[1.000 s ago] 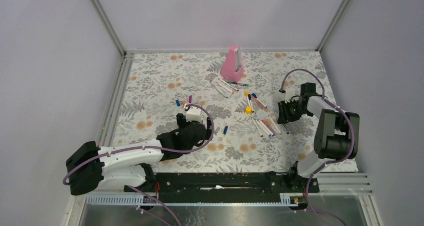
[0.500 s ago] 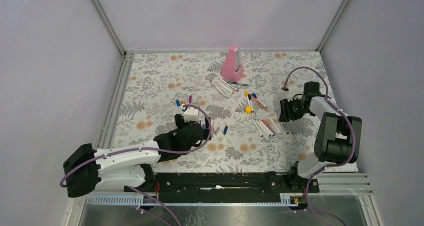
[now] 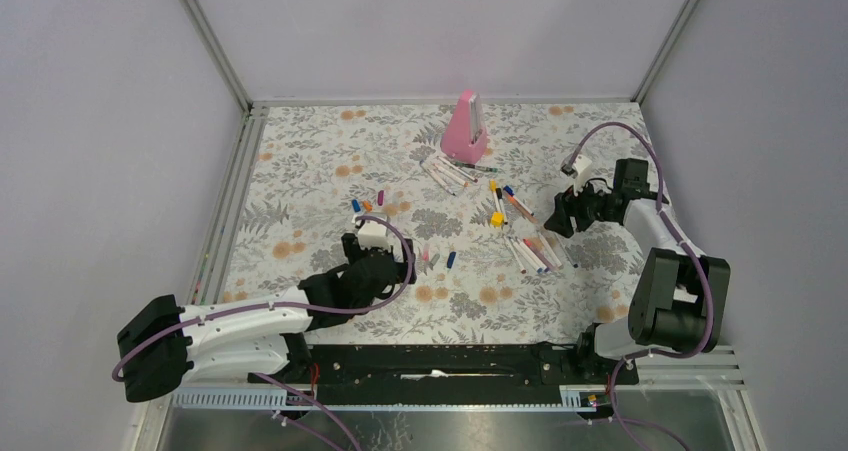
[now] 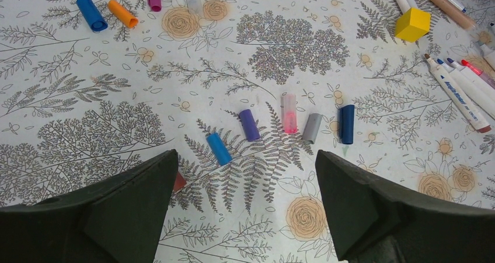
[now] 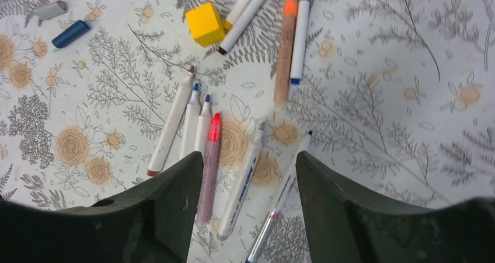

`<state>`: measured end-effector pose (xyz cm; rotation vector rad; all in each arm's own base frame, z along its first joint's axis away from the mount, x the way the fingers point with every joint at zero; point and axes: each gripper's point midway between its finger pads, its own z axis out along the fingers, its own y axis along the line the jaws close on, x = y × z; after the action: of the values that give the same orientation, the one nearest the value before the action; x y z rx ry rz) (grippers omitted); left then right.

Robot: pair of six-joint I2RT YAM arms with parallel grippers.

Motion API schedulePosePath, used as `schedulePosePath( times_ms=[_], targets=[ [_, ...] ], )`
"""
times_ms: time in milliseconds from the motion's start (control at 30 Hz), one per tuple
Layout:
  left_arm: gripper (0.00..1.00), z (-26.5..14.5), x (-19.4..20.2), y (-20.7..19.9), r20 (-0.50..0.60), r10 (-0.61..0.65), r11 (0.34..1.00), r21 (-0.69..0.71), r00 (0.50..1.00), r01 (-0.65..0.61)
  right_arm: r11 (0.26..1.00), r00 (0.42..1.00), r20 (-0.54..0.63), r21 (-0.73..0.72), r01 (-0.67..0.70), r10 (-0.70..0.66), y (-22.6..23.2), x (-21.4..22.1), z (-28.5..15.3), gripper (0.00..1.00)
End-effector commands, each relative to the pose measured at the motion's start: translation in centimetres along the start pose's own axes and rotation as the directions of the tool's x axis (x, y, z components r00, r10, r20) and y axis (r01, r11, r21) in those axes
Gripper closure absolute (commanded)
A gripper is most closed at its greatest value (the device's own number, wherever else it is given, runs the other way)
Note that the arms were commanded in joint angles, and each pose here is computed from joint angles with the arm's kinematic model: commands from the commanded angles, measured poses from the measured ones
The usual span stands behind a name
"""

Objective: Open the pen caps
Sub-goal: Place the pen at the center of the board, then pick up the pen from the center of the board.

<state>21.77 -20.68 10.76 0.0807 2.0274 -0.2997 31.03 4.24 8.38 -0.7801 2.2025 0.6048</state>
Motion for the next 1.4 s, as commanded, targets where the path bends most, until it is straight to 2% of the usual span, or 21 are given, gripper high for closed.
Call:
schedulePosePath(
  times_ms=[0, 300, 567, 800, 1067, 1367],
  targets=[
    [0.01, 0.2, -1.4, -0.3, 0.065, -0.050, 0.999, 0.011, 0.997, 0.050, 0.988, 0.989, 0.090, -0.088, 0.126, -0.118, 0.0, -3.1, 0.5, 0.33],
    [0.01, 0.6, -0.5, -0.1, 0.053, -0.049, 0.999, -0.006, 0.997, 0.050, 0.993, 0.989, -0.100, -0.036, 0.110, -0.113, -3.3, -5.0, 4.7, 0.34],
    [0.01, 0.7, -0.4, 0.0, 0.061, -0.060, 0.998, -0.006, 0.996, 0.060, 0.996, 0.954, -0.287, -0.010, 0.083, -0.082, -4.2, -3.9, 8.7, 0.36],
    [0.01, 1.3, 0.0, -0.6, 0.037, -0.026, 1.000, -0.003, 0.999, 0.026, 0.997, 0.949, -0.307, 0.012, 0.073, -0.066, -4.7, -3.6, 9.9, 0.40],
    [0.01, 1.7, 0.3, -2.4, 0.006, 0.038, 0.997, 0.065, 0.999, -0.039, 0.998, 0.955, -0.294, 0.035, 0.056, -0.043, -4.9, -3.9, 10.1, 0.43],
    [0.01, 0.9, -0.3, -1.0, 0.049, -0.042, 0.994, 0.104, 0.998, 0.036, 0.999, 0.955, -0.298, 0.041, 0.031, -0.017, -5.3, -3.4, 10.8, 0.52]
  ],
)
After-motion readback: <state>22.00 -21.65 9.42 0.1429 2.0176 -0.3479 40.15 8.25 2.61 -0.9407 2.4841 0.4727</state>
